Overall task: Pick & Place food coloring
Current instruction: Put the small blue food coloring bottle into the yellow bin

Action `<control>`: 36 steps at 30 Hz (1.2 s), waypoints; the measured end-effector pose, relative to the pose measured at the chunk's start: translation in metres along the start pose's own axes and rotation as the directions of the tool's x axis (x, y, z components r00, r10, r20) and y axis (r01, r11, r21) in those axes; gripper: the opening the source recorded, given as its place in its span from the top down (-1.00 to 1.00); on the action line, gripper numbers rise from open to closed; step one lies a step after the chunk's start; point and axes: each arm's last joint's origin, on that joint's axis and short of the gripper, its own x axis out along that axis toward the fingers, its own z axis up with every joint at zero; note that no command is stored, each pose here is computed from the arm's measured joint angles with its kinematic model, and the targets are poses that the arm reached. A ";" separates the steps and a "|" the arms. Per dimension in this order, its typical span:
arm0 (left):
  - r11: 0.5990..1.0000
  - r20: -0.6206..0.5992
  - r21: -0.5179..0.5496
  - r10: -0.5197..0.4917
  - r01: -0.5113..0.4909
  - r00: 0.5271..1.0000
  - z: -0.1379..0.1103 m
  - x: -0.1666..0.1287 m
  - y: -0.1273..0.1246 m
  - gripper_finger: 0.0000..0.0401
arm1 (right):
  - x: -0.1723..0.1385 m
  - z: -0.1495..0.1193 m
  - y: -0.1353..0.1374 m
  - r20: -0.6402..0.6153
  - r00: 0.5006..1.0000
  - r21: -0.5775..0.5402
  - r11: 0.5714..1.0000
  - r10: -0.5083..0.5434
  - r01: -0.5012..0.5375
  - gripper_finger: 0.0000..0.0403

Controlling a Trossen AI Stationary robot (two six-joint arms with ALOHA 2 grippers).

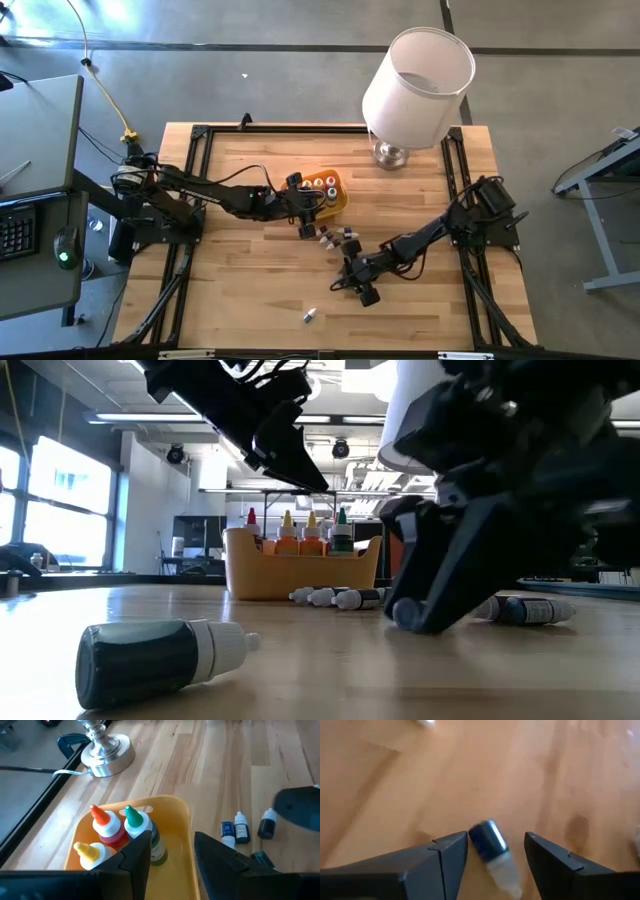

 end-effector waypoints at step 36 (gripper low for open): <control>0.996 0.110 -0.056 0.072 -0.066 0.991 0.100 -0.146 0.062 0.27 | -0.031 0.056 -0.082 0.374 0.660 0.028 0.720 -0.651 0.694 0.68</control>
